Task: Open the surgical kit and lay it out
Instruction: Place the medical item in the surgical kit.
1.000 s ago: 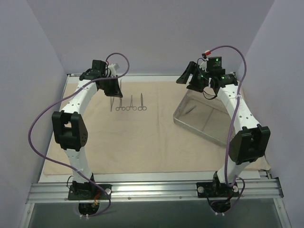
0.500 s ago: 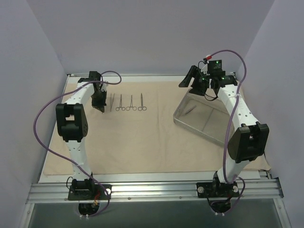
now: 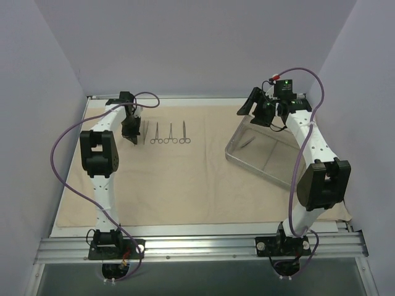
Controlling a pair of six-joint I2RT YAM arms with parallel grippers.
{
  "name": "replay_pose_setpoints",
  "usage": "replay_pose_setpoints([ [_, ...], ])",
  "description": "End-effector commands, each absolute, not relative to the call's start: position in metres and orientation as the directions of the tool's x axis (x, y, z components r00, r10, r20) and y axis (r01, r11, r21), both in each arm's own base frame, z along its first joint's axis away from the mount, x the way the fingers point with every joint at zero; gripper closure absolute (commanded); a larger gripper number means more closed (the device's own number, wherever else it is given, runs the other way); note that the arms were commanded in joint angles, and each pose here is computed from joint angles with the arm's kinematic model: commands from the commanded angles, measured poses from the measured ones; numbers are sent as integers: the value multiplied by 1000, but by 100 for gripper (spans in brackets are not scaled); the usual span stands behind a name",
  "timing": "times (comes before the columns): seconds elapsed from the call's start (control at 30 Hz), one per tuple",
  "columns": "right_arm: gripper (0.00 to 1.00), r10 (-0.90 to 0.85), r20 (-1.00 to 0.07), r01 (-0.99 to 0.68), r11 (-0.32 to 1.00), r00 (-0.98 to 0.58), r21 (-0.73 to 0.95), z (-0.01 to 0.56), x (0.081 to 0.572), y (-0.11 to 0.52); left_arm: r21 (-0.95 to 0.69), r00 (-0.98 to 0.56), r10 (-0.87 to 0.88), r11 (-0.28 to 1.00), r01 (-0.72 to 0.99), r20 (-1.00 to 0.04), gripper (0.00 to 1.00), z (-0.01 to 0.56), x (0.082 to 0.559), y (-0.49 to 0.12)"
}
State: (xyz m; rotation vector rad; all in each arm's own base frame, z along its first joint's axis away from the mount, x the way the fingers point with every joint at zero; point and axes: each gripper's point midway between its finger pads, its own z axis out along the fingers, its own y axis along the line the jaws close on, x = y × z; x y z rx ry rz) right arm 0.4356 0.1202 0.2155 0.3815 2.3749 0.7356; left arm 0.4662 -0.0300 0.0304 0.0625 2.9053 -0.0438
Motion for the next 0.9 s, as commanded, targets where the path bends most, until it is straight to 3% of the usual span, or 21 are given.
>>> replay_pose_setpoints([
  [0.0,30,424,-461,94,806,-780,584,209,437,117,-10,-963,44,999,49,-265,98,40,478,-25],
  [0.23,29,421,-441,101,804,-793,586,200,440,118,-14,-965,31,999,35,-259,97,34,483,-24],
  [0.53,30,420,-388,158,819,-820,552,173,439,113,23,-960,12,1000,6,-281,60,40,486,-16],
  [0.73,29,424,-371,194,832,-826,519,161,439,107,13,-946,-10,1000,-15,-323,53,61,487,-17],
  [0.87,30,471,-358,303,849,-807,433,147,443,84,2,-936,-48,999,-52,-348,50,90,480,-14],
])
